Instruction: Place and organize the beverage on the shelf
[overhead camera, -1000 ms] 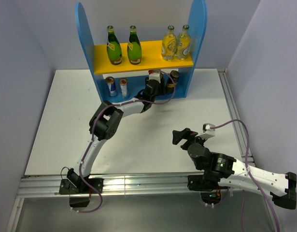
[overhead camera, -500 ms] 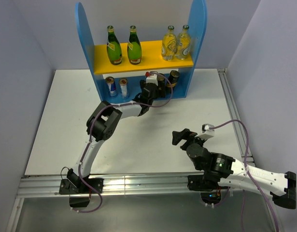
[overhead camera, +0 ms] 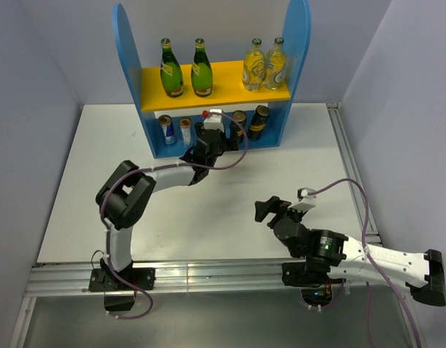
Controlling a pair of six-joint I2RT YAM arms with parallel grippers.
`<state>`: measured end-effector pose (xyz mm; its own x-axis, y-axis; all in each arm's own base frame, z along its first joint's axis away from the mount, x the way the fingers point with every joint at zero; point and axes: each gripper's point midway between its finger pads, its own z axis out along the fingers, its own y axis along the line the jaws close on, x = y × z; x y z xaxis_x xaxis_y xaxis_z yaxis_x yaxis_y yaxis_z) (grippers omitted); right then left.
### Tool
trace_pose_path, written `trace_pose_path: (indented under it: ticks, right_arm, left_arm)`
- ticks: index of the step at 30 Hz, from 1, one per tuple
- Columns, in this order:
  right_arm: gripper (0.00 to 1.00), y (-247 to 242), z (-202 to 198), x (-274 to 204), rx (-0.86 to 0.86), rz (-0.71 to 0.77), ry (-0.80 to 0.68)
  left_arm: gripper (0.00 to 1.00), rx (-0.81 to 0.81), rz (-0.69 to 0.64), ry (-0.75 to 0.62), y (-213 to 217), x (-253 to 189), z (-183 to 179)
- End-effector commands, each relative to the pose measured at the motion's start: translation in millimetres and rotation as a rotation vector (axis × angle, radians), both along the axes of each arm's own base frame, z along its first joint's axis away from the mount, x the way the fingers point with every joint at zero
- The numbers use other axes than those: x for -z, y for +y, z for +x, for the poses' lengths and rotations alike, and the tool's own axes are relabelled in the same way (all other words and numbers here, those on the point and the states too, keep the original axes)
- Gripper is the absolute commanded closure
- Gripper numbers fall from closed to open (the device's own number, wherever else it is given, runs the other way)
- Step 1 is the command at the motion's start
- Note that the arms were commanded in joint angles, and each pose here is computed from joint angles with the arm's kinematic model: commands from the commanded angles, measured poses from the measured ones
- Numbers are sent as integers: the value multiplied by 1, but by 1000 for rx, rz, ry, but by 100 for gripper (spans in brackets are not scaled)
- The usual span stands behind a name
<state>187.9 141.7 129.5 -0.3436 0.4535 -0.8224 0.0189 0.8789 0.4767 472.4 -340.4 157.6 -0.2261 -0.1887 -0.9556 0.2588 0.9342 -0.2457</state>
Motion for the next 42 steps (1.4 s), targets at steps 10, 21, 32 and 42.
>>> trace_pose_path:
  ticks: [10,21,32,42]
  right_arm:
    - [0,-4,-1,-75,-48,-114,-97]
    - [0,-11,2,-172,-31,-172,-137]
    - [0,-16,-4,-189,-82,-147,-150]
    - [0,-10,-4,-189,-106,-141,-160]
  left_arm:
    - [1,-9,-13,45,31,-63,-147]
    - [1,-214,-10,114,164,-138,-238]
    - [1,-228,-135,81,221,-174,-268]
    - [1,-232,-111,89,219,-167,-267]
